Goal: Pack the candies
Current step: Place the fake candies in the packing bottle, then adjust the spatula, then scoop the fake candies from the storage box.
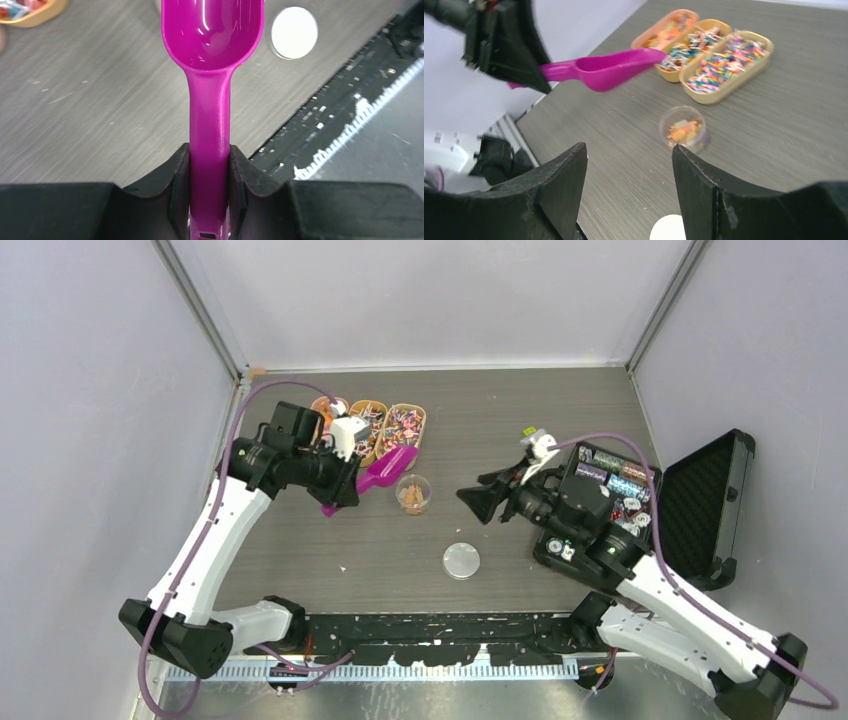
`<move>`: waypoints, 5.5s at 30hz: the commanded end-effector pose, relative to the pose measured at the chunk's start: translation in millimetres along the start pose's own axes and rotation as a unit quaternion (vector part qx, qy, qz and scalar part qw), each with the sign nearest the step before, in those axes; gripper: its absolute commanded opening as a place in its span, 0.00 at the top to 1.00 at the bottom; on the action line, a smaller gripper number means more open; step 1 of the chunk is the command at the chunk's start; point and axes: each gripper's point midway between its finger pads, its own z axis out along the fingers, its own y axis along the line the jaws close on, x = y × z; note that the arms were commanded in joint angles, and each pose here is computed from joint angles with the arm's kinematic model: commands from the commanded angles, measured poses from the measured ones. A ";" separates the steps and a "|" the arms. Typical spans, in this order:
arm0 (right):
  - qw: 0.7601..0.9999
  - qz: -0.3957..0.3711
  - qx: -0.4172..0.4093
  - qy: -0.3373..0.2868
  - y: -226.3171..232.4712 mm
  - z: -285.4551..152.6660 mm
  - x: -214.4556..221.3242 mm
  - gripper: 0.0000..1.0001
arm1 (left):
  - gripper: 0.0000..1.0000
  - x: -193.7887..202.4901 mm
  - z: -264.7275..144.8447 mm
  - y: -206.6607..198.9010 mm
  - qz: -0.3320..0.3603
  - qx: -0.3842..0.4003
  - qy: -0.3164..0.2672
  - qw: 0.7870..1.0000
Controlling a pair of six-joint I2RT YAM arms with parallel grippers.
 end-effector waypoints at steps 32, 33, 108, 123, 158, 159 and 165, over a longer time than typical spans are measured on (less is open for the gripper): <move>0.736 -0.639 -0.222 -0.019 133.3 124.4 31.2 0.66 | 1.00 -5.4 -27.1 -76.1 -0.059 0.180 -0.066 0.980; 0.736 -0.640 -0.219 -0.022 133.4 126.0 31.6 0.74 | 1.00 -6.8 -29.0 -76.1 -0.056 0.177 -0.072 0.980; 0.922 -0.337 -0.153 -0.116 88.3 -11.2 -2.2 0.25 | 1.00 -55.0 -10.1 123.9 -0.030 -0.283 -0.101 0.953; 0.920 -0.332 -0.176 -0.113 97.1 -16.9 -4.5 0.24 | 1.00 -63.1 44.5 145.5 -0.033 -0.225 -0.027 0.973; 0.916 -0.324 -0.208 -0.113 105.3 -22.1 2.8 0.24 | 1.00 -7.2 116.2 172.3 -0.089 -0.234 -0.018 0.968; 0.916 -0.324 -0.208 -0.112 105.2 -22.4 3.1 0.24 | 1.00 -6.2 117.0 173.2 -0.090 -0.236 -0.019 0.967; 0.916 -0.324 -0.208 -0.114 104.9 -24.2 2.3 0.23 | 1.00 -4.7 122.6 175.5 -0.093 -0.238 -0.025 0.966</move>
